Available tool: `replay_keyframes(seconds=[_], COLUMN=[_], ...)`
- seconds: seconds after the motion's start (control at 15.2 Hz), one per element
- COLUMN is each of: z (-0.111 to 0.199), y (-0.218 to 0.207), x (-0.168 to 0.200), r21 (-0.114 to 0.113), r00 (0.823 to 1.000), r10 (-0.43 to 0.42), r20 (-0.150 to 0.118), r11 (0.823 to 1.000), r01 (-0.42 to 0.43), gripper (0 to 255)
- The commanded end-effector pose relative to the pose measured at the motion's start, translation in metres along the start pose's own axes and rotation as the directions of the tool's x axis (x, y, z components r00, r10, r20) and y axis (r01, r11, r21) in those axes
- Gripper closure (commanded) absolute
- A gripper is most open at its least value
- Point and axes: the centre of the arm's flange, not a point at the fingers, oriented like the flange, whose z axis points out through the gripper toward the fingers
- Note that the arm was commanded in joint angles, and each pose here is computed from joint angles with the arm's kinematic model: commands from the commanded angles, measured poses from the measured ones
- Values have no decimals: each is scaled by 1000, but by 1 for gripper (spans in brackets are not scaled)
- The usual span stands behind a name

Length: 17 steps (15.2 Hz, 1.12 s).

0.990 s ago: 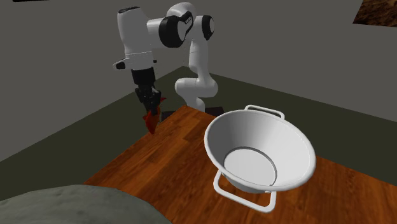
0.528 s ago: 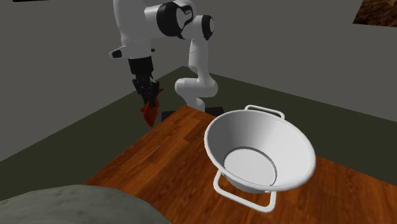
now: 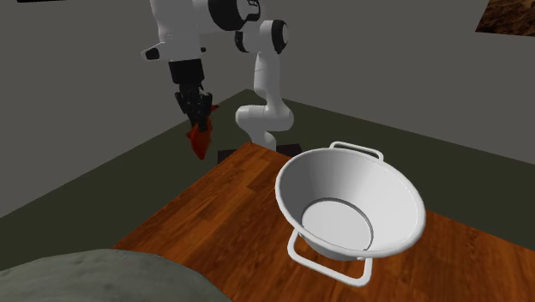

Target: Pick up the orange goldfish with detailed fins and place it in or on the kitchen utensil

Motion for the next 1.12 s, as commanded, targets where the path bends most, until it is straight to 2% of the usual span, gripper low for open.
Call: replay_keyframes(seconds=[0.0,0.66,1.06], z=[-11,-58,-45], y=[-3,-13,-88], x=[1,6,-15], r21=[0,0,0], r00=[1000,1000,1000], r10=[0,0,0], r20=[0,0,0], r11=[1000,1000,1000], r01=[0,0,0], gripper=[255,255,255])
